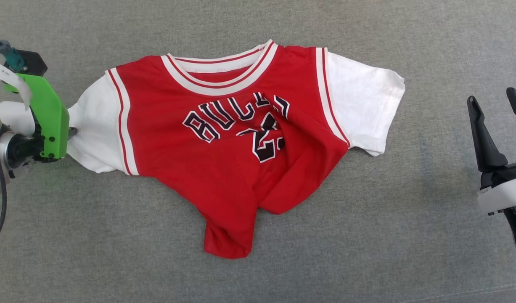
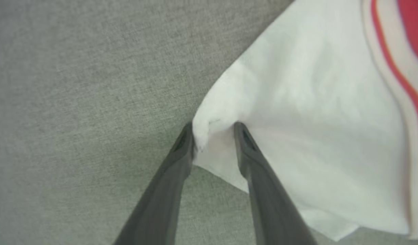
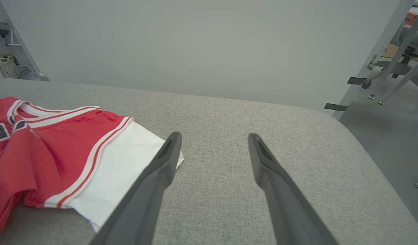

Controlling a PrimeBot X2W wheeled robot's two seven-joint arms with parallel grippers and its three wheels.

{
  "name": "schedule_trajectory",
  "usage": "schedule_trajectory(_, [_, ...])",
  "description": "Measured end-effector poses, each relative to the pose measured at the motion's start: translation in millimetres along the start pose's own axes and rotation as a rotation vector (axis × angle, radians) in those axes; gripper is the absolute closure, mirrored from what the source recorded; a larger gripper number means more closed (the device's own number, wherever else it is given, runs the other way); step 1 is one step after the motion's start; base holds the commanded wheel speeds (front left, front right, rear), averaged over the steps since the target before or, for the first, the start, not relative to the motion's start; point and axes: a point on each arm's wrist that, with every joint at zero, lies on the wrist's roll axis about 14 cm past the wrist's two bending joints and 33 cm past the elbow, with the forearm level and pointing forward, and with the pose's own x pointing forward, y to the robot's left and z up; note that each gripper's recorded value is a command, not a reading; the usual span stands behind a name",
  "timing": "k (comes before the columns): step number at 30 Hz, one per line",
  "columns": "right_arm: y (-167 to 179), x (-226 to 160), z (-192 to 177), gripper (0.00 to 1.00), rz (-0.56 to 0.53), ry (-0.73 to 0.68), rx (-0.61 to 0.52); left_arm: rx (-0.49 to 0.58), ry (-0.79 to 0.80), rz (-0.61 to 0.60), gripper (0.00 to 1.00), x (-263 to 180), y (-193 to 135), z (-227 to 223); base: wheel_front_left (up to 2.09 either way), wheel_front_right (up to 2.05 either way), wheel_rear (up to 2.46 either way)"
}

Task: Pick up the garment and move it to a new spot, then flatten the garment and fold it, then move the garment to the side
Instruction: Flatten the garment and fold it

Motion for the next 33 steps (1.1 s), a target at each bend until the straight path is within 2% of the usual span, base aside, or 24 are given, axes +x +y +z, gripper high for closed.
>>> schedule_trajectory(4, [-2.1,1.4,9.9,0.00,0.007,-0.020,-0.020,0.045,-0.054,0.013,1.00,-5.8,-1.7,5.0,0.00,0.00,0.00])
schedule_trajectory(10, [-5.4,11.9,44.4,0.00,0.046,-0.074,-0.106,0.125,-0.217,0.046,1.00,-29.5,2.0,23.7,0.00,0.00,0.00])
schedule_trajectory(16, [14.8,35.3,75.4,0.00,0.185,-0.037,-0.228,0.189,-0.375,0.047,1.00,-62.7,-2.3,45.5,0.00,0.00,0.00])
schedule_trajectory(19, [34.7,41.2,62.4,0.00,0.289,0.109,-0.255,0.235,-0.417,0.057,1.00,-74.9,-4.6,48.4,0.00,0.00,0.00])
schedule_trajectory(23, [55.5,40.6,30.3,0.00,0.406,0.375,-0.264,0.263,-0.464,0.048,1.00,-86.4,-11.1,49.1,0.00,0.00,0.00])
schedule_trajectory(26, [56.0,41.2,10.1,0.00,0.437,0.552,-0.298,0.293,-0.486,0.052,1.00,-91.8,-15.5,50.9,0.00,0.00,0.00])
schedule_trajectory(33, [57.1,53.4,-28.8,0.00,0.460,0.808,-0.367,0.316,-0.523,0.042,1.00,-90.9,-25.2,59.0,0.00,0.00,0.00])
